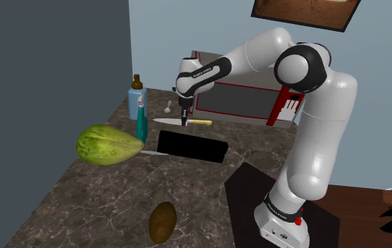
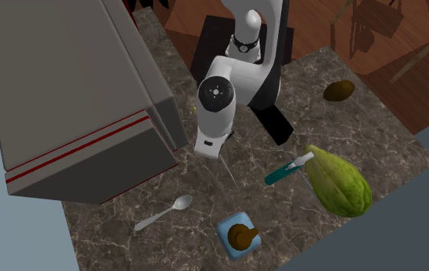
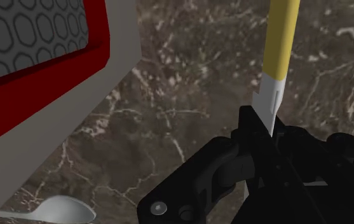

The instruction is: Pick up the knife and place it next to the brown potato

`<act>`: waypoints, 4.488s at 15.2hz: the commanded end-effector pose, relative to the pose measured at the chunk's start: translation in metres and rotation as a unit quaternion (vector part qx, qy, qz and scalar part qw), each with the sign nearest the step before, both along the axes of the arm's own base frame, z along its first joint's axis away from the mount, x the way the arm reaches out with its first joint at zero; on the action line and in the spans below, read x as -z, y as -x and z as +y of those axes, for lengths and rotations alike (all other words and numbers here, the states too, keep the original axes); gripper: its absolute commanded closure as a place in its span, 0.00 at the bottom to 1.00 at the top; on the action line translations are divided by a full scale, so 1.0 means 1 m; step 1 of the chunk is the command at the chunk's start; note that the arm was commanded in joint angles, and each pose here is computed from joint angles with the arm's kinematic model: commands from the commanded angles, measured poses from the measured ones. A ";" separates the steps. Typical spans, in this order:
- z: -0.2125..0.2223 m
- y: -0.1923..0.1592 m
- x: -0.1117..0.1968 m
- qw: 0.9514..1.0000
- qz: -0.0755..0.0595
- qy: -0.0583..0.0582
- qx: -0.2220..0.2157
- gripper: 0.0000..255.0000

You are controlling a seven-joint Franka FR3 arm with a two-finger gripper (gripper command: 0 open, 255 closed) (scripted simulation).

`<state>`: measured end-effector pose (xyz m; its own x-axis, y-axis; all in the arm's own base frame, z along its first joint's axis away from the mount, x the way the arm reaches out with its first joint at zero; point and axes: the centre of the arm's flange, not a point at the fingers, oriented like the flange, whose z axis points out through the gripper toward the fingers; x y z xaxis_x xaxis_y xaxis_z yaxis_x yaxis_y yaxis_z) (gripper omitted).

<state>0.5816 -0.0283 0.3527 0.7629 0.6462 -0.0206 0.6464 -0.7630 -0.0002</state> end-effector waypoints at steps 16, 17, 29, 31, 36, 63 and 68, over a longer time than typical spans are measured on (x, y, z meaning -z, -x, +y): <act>0.000 0.000 -0.090 1.000 0.000 0.000 0.000 1.00; 0.000 0.000 -0.095 1.000 0.000 0.000 0.000 1.00; 0.088 0.026 -0.119 1.000 0.000 0.000 0.000 1.00; 0.113 0.034 -0.119 1.000 0.000 0.000 0.000 1.00; 0.176 0.053 -0.119 1.000 0.000 0.000 0.000 1.00; 0.518 0.156 -0.119 1.000 0.000 0.000 0.000 1.00; 0.535 0.161 -0.098 1.000 0.000 0.000 0.000 1.00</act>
